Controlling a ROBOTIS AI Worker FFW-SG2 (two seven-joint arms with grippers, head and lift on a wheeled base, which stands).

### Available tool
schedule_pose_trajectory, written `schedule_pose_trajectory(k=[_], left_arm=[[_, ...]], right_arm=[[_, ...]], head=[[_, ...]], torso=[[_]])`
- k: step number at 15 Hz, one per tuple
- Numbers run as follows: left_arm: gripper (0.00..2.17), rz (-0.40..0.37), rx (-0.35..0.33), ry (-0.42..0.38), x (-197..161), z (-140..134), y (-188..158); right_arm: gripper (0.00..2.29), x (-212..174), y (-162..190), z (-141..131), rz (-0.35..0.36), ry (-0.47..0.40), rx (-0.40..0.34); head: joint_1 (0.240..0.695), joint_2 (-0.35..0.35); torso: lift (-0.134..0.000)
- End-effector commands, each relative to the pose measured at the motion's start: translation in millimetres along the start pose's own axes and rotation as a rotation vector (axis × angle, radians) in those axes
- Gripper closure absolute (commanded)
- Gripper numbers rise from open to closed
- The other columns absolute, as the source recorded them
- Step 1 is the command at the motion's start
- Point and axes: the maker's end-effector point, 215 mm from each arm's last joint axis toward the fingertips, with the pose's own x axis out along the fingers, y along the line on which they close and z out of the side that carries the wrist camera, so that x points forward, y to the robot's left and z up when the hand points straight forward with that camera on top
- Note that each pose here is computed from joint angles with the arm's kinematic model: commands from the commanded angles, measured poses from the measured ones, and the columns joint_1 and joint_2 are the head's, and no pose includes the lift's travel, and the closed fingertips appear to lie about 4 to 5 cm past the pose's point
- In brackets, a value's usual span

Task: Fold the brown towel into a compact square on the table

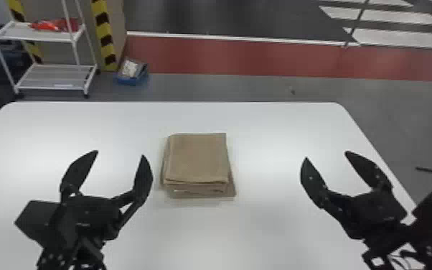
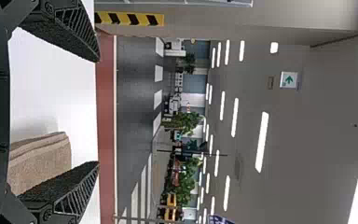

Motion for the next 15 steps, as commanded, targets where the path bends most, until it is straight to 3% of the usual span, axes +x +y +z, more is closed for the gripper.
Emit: schedule_pose_trajectory(k=[1,7,10,15], left_arm=[[0.08,0.023,0.007,-0.019,-16,1,9],[0.08,0.027,0.032,0.007,-31,-5,4],[0.08,0.065,0.044,0.012,-35,-4,24],[0.08,0.128,0.050,-0.006,-42,10,58]], right_arm=[[0.05,-12,-7,-10,-0.021,-0.018,0.030],[0.05,-27,-16,-28,-0.069,0.011,0.051],[0.06,-26,-5,-29,-0.057,0.017,0.064],[0.06,-21,21,-24,-0.016,0.009,0.069]], head=[[0.695,-0.130],[0.695,-0.143],[0.695,-0.155],[0.695,-0.074]], torso=[[-0.123],[-0.123],[-0.123],[-0.123]])
